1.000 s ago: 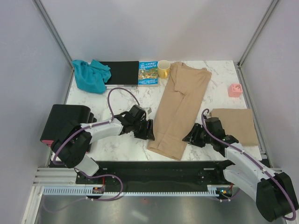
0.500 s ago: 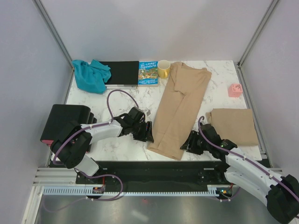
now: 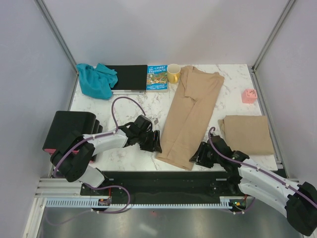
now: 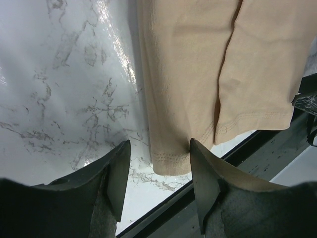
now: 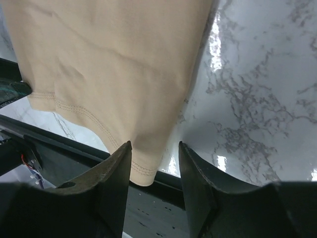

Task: Fold and stack the t-shirts

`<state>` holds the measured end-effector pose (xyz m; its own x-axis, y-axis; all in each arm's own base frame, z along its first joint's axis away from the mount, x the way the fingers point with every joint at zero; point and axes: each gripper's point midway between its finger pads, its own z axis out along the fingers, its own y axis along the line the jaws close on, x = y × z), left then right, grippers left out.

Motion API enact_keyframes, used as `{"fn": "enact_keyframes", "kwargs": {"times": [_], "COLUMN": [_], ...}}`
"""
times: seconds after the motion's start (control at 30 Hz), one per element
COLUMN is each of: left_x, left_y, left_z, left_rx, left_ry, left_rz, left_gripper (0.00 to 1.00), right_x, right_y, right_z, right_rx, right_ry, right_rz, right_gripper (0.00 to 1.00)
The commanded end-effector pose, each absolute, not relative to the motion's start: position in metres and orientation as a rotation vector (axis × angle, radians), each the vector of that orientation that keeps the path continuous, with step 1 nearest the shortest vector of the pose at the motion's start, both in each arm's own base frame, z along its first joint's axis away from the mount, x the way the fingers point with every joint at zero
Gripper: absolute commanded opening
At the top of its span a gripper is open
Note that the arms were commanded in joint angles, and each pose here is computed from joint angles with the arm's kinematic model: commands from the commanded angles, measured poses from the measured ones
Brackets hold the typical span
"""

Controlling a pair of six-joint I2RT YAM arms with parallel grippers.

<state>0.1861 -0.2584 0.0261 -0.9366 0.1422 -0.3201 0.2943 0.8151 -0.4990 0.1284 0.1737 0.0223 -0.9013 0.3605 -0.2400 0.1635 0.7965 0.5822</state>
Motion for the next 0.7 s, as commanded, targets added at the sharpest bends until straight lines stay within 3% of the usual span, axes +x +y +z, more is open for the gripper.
{"fn": "enact_keyframes", "kwargs": {"times": [0.0,0.5,0.63,0.67], "left_x": [0.19,0.178,0.171,0.169], "left_y": [-0.26,-0.255,-0.255,-0.253], "left_z": [0.035,-0.002,-0.009,-0.011], "left_rx": [0.316,0.321,0.32,0.313], "left_ry": [2.702,2.801,2.831,2.842], "left_rz": [-0.831,-0.802,-0.824,-0.819], "left_gripper": [0.58,0.56,0.45,0.39], "right_x": [0.128,0.105,0.1,0.1], "right_y": [0.176,0.173,0.168,0.168], "right_z": [0.01,-0.017,-0.024,-0.025], "right_rx": [0.413,0.432,0.435,0.438], "right_ry": [2.675,2.729,2.742,2.743], "right_rz": [0.757,0.752,0.737,0.736], "right_gripper": [0.51,0.49,0.48,0.4]}}
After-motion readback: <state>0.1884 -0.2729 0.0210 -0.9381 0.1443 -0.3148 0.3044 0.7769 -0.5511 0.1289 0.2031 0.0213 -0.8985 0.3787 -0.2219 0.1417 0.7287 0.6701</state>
